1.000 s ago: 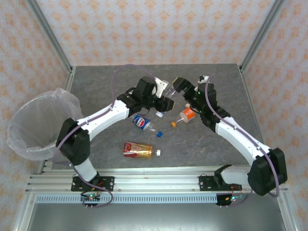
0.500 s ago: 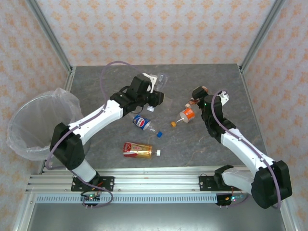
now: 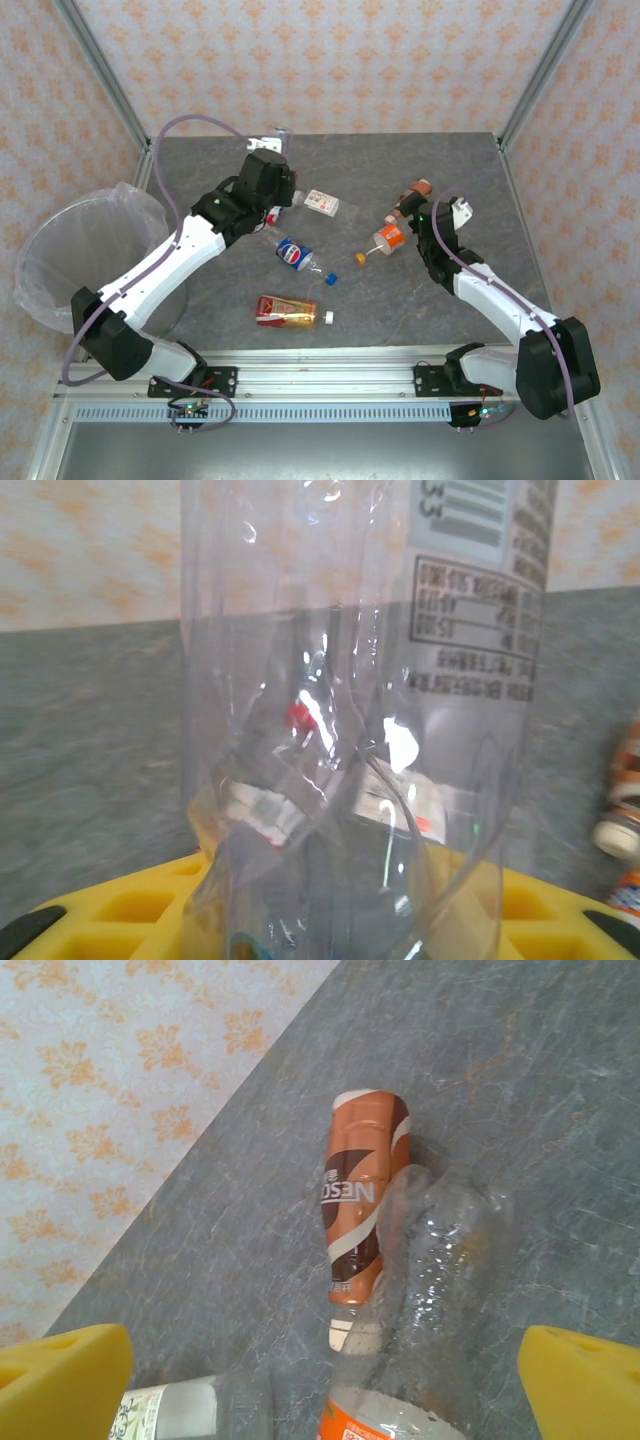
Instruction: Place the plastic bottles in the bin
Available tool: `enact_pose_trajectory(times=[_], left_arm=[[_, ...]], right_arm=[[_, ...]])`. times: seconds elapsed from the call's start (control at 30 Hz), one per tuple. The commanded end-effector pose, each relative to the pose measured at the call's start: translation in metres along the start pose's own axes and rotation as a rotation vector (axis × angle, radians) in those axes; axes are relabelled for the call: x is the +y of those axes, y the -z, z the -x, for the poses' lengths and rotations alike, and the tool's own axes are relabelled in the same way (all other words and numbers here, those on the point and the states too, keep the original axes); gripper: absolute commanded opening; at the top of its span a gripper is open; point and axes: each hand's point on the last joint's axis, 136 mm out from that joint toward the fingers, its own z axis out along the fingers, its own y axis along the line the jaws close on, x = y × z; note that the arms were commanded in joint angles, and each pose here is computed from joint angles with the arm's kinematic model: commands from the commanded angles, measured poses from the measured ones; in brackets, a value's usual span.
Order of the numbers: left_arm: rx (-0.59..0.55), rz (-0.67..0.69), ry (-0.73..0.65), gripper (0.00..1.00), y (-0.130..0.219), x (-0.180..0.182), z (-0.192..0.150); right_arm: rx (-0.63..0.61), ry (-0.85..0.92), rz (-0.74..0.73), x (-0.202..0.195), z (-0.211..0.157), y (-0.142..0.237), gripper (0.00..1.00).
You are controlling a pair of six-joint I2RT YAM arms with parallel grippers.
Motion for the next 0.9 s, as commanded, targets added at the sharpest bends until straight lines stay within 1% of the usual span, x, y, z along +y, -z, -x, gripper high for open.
enact_pose_trajectory(times=[0.0, 0.17, 0.3, 0.5, 0.6, 0.77, 0.87], left_arm=[[-0.067, 0.230, 0.008, 0.46, 0.027, 0.056, 0.025], [-0.147, 0.465, -0.029, 0.47, 0.065, 0.105, 0.049], [-0.184, 0.548, -0.043, 0.47, 0.088, 0.132, 0.062], [-0.244, 0.673, 0.087, 0.47, 0.120, 0.193, 0.065], [-0.278, 0.761, 0.149, 0.46, 0.138, 0.223, 0.057], [-0.279, 0.895, 0.263, 0.46, 0.157, 0.272, 0.024], [-0.292, 1.027, 0.290, 0.47, 0.175, 0.290, 0.008]], right_arm=[[-0.022, 0.028, 0.089, 0.028, 0.014, 0.002, 0.99], [-0.037, 0.020, 0.098, 0.030, 0.017, 0.002, 0.99], [-0.045, -0.003, 0.102, 0.029, 0.017, 0.002, 0.99], [-0.048, 0.000, 0.104, 0.030, 0.018, 0.002, 0.99], [-0.056, -0.002, 0.101, 0.030, 0.019, 0.002, 0.99], [-0.038, 0.005, 0.085, 0.029, 0.014, -0.008, 0.99], [-0.013, 0.008, 0.088, 0.033, 0.009, -0.012, 0.99]])
